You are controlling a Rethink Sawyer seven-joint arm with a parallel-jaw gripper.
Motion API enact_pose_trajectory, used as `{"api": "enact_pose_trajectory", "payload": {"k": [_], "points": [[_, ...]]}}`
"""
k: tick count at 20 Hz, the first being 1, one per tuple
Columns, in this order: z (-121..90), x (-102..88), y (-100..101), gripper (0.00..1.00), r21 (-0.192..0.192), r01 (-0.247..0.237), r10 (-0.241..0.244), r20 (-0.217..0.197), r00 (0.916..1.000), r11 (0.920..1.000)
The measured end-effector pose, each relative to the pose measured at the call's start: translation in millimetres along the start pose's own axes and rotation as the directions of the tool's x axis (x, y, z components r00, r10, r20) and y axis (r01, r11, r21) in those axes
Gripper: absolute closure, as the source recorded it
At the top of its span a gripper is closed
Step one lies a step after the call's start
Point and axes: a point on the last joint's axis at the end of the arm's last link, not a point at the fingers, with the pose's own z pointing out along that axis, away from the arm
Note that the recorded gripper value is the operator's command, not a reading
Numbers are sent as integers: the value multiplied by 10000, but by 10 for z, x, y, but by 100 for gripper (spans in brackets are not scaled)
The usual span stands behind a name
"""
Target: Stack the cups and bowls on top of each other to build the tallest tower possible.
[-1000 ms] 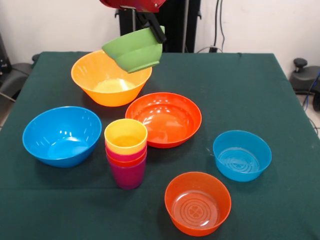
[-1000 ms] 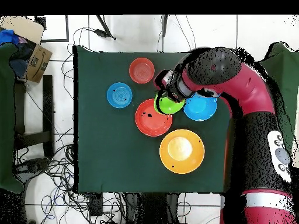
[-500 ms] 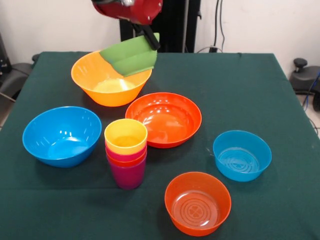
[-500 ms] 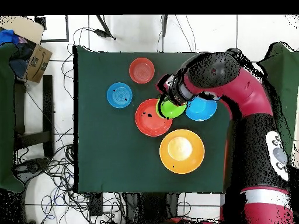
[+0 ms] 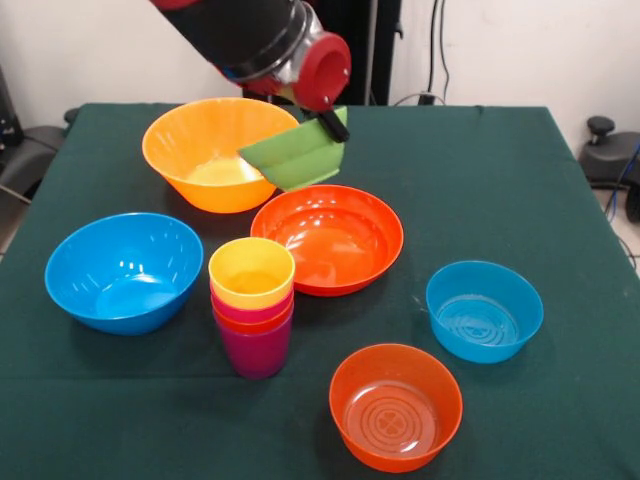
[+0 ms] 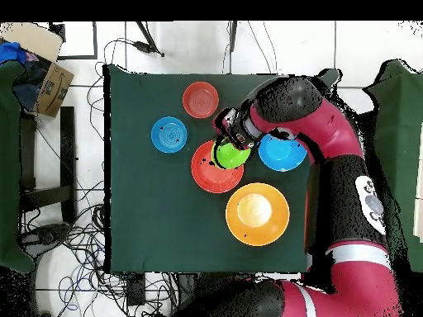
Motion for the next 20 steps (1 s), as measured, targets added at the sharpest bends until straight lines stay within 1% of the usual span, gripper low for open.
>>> {"api": "enact_pose_trajectory", "payload": {"k": [4,8,14,15,18,20], "points": [[73,-26,-31,100,31,-74,75,-113,9999,10000],[62,-52,-99,100,94,-201,202,-73,9998,9998],[-51,-132,-291,100,176,-550,547,137,9984,9983],[-95,-158,-350,100,174,-652,649,204,9977,9977],[-137,-179,-404,100,172,-744,739,268,9969,9971],[-186,-212,-438,100,176,-818,810,385,9960,9965]]}}
